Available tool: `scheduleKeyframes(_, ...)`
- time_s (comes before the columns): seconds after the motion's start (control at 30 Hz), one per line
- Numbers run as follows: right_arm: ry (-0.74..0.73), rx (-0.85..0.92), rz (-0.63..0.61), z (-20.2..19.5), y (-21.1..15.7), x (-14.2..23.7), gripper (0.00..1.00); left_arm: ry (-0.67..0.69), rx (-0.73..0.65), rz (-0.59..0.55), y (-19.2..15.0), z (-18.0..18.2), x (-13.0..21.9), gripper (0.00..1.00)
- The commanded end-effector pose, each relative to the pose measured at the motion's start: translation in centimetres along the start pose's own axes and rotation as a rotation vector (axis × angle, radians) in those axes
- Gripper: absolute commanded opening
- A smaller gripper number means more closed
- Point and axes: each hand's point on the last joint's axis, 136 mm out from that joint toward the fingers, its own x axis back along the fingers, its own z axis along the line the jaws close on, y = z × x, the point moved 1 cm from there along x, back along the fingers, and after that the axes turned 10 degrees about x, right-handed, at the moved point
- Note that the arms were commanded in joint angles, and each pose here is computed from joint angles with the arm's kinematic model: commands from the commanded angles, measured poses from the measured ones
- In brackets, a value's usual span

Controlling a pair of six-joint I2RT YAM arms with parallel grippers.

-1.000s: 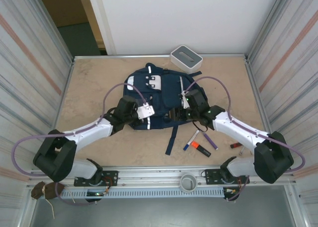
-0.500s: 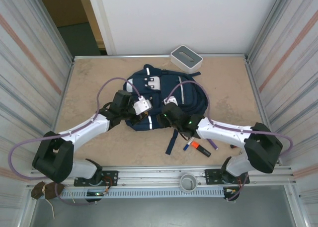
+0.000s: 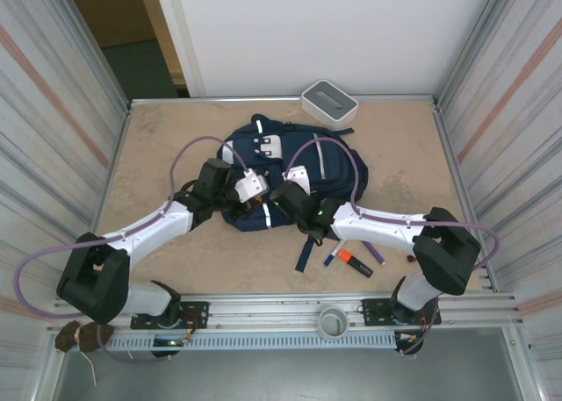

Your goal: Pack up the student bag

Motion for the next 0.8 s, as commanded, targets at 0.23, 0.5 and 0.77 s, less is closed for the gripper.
scheduleKeyframes(0.23, 0.037, -0.088, 0.012, -3.0, 1.3, -0.1, 0.3, -0.033, -0.03, -0.051, 1.6, -0.3, 0.7, 0.0)
scheduleKeyframes(0.5, 0.123, -0.055, 0.031, -2.4, 0.6, -0.9, 0.18, -0.032, -0.032, -0.042, 1.4, -0.3, 0.6, 0.0)
scheduleKeyframes(0.77, 0.159, -0.026, 0.007, -3.7, 0.2, -0.4, 0.04, -0.007, -0.032, -0.034, 1.3, 0.2, 0.7, 0.0)
